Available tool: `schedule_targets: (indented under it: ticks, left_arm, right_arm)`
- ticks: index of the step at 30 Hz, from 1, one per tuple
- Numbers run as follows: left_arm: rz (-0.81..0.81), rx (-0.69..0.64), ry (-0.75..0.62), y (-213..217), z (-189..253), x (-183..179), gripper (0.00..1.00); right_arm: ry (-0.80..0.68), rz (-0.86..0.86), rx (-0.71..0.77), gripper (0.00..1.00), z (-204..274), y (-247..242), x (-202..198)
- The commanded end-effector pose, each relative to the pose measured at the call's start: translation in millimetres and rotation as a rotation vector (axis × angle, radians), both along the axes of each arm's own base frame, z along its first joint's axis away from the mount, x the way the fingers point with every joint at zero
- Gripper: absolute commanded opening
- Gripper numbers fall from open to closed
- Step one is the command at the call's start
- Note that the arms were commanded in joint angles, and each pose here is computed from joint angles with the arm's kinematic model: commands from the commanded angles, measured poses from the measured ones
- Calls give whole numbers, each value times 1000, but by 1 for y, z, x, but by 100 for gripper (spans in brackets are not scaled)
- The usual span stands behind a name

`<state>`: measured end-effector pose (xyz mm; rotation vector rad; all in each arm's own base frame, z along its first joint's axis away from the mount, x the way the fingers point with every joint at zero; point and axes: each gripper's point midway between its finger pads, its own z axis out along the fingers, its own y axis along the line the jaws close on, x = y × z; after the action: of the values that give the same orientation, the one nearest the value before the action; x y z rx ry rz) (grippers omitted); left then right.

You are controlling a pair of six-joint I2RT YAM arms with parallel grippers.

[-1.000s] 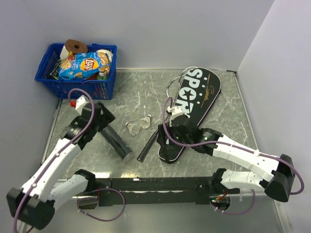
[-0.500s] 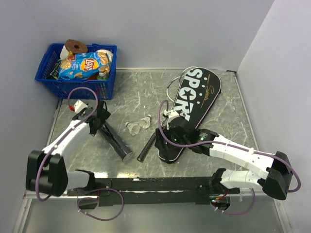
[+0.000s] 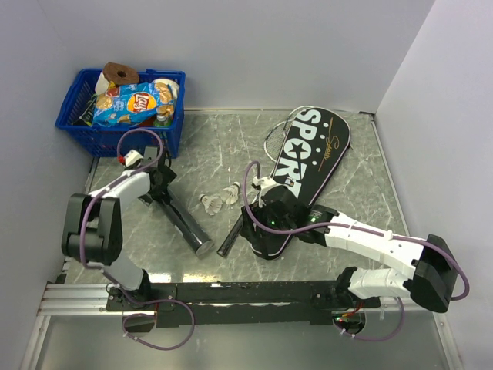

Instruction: Pack up the badminton gear

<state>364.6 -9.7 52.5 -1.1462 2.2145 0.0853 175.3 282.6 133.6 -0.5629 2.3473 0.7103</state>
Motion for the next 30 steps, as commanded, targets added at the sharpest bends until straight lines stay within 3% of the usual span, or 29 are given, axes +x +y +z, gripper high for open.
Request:
schedule_targets:
  ticks: [1, 10, 15, 22, 30]
  left_arm:
    - [-40, 43, 15, 5, -6, 20, 97]
    - [-57, 86, 92, 13, -29, 13, 99]
    - [-47, 109, 100, 18, -30, 6, 78]
    - [-31, 131, 101, 24, -25, -5, 37]
    - [-74, 192, -26, 12, 30, -6, 37]
  right_arm:
    - [-16, 38, 51, 86, 3, 12, -1]
    - [8, 63, 42, 86, -6, 17, -3]
    - [10, 65, 42, 86, -4, 20, -2]
    - [15, 65, 56, 86, 2, 22, -2]
    - [21, 53, 76, 85, 7, 21, -4]
